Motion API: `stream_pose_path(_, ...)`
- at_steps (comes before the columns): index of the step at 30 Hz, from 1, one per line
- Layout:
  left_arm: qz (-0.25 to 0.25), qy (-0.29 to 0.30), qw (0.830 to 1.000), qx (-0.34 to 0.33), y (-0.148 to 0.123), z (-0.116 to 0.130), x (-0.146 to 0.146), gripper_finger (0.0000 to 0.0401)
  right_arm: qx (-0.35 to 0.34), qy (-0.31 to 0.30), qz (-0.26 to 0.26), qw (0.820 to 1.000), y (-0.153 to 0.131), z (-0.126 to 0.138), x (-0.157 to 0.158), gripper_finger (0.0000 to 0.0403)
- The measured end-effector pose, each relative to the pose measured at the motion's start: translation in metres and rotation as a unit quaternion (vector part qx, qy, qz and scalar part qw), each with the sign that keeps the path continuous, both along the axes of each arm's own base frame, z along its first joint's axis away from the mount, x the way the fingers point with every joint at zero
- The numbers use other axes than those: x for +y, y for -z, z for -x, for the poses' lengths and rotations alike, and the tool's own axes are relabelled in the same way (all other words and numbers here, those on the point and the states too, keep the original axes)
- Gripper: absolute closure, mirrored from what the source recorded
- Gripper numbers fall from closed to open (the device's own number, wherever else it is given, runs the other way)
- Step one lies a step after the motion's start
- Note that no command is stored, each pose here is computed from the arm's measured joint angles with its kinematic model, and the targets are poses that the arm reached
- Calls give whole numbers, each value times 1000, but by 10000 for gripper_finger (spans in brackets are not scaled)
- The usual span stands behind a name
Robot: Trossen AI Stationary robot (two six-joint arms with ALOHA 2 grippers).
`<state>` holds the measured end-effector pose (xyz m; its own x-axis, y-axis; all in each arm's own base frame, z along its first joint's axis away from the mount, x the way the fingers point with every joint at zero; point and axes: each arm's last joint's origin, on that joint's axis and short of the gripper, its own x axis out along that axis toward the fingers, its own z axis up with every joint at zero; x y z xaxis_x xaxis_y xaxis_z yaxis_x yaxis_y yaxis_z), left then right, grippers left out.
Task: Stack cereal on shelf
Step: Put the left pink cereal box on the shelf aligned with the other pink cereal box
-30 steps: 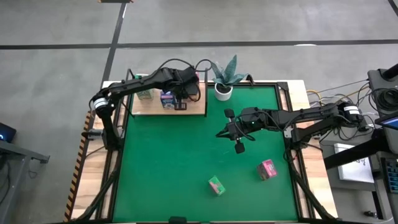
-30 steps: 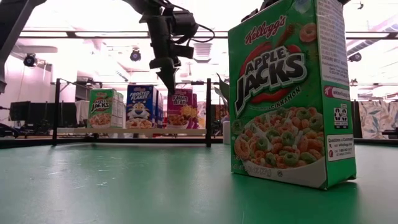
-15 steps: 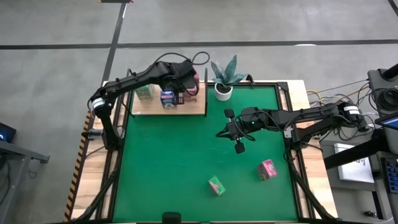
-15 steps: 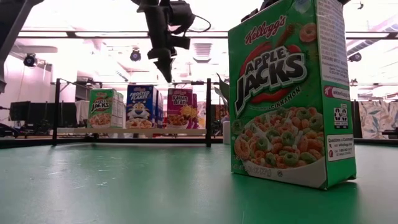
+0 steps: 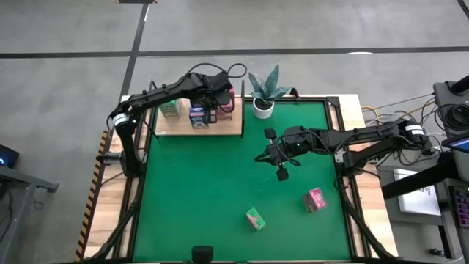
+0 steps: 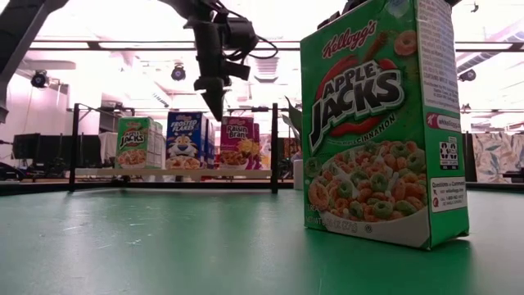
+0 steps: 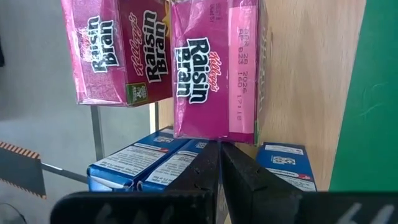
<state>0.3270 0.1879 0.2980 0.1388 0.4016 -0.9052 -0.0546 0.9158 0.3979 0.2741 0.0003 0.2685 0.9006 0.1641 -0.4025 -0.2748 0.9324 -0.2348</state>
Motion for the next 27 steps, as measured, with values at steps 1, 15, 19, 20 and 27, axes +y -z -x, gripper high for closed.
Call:
stream_pose_path(1, 0, 0, 1000, 0, 1, 0, 0, 401, 0, 0, 0, 1000, 0, 0, 0, 394)
stream_pose_path(15, 1, 0, 1000, -22, 0, -4, 1, 401, 0, 0, 0, 1000, 0, 0, 0, 394)
stream_pose_path(19, 1, -2, 1000, -23, 0, -4, 1, 401, 0, 0, 0, 1000, 0, 0, 0, 394)
stream_pose_path(20, 1, -2, 1000, -23, 0, -4, 1, 401, 0, 0, 0, 1000, 0, 0, 0, 394)
stream_pose_path(27, -9, -4, 999, -43, -1, -7, 3, 401, 0, 0, 0, 1000, 0, 0, 0, 394)
